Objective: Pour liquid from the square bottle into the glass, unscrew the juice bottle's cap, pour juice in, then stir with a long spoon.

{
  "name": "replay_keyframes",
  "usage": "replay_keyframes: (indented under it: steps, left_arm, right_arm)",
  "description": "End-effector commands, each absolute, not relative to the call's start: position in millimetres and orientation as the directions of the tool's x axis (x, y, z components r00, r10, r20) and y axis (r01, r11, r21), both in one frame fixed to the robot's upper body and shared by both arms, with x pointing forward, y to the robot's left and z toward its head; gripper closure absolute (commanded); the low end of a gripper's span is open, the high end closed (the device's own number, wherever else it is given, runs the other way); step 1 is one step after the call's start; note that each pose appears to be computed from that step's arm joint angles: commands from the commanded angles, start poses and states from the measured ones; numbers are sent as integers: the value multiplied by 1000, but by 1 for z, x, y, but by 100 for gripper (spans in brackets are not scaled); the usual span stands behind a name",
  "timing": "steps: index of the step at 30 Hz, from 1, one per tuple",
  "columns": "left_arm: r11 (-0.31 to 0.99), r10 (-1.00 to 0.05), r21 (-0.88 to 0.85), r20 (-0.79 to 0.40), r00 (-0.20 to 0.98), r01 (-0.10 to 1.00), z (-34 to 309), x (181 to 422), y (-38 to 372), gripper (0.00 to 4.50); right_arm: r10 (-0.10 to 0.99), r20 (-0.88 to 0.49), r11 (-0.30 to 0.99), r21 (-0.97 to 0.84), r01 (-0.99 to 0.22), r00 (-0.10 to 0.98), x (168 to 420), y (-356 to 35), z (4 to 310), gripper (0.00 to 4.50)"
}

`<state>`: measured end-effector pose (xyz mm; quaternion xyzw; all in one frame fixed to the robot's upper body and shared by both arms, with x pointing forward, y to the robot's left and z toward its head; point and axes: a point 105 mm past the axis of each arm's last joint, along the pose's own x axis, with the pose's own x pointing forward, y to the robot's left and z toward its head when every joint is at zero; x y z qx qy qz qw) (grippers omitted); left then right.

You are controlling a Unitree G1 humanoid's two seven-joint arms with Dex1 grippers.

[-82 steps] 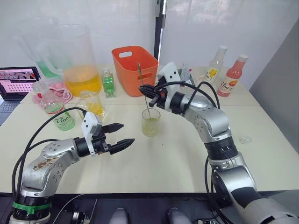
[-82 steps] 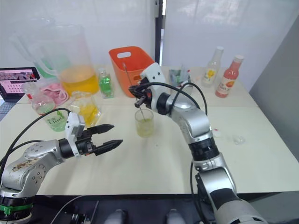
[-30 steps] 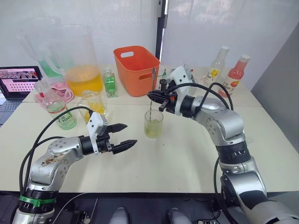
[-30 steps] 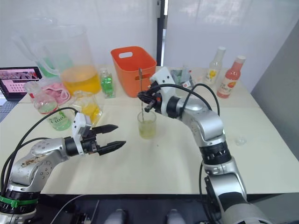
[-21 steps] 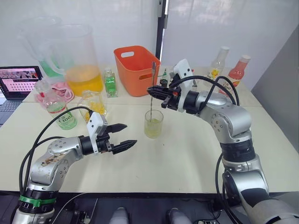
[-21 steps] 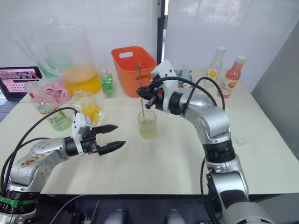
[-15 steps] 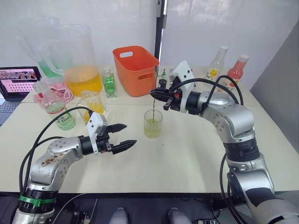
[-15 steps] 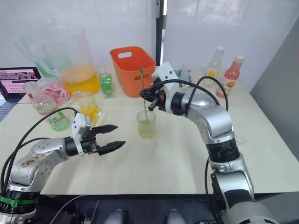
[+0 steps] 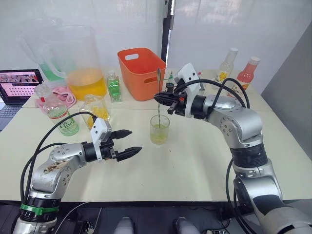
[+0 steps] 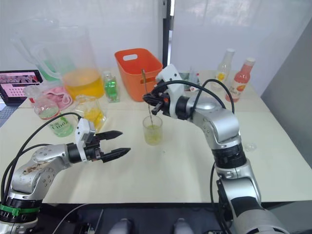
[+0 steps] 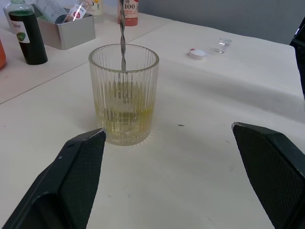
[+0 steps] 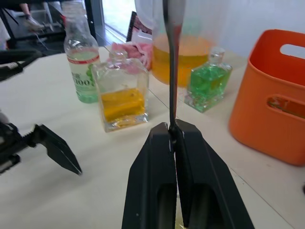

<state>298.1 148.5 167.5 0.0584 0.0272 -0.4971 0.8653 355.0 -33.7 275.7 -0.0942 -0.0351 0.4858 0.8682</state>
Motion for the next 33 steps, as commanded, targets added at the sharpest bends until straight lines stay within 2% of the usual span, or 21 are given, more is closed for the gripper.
replay_keyframes:
  steps: [1, 7, 13, 23, 31, 33]
  left_arm:
    - [484, -866, 121, -77, 495, 866, 178, 297, 146, 3]
    - [484, -866, 119, -73, 494, 867, 177, 298, 145, 3]
    - [478, -871, 118, -69, 487, 871, 176, 299, 142, 3]
    - [472, -873, 120, -73, 482, 874, 173, 300, 140, 3]
    - [468, -876, 118, -70, 477, 876, 172, 300, 139, 3]
    - [474, -873, 127, -63, 484, 871, 173, 301, 140, 3]
  right_arm:
    - [866, 51, 495, -219, -841, 497, 343, -38, 304, 450]
    - [853, 85, 519, -224, -825, 514, 339, -53, 324, 450]
    - [848, 81, 528, -231, -817, 524, 337, -61, 331, 450]
    - [814, -7, 553, -296, -779, 581, 338, -78, 322, 450]
    - [835, 65, 543, -246, -803, 546, 328, -80, 340, 450]
    - [841, 114, 540, -206, -816, 528, 323, -85, 354, 450]
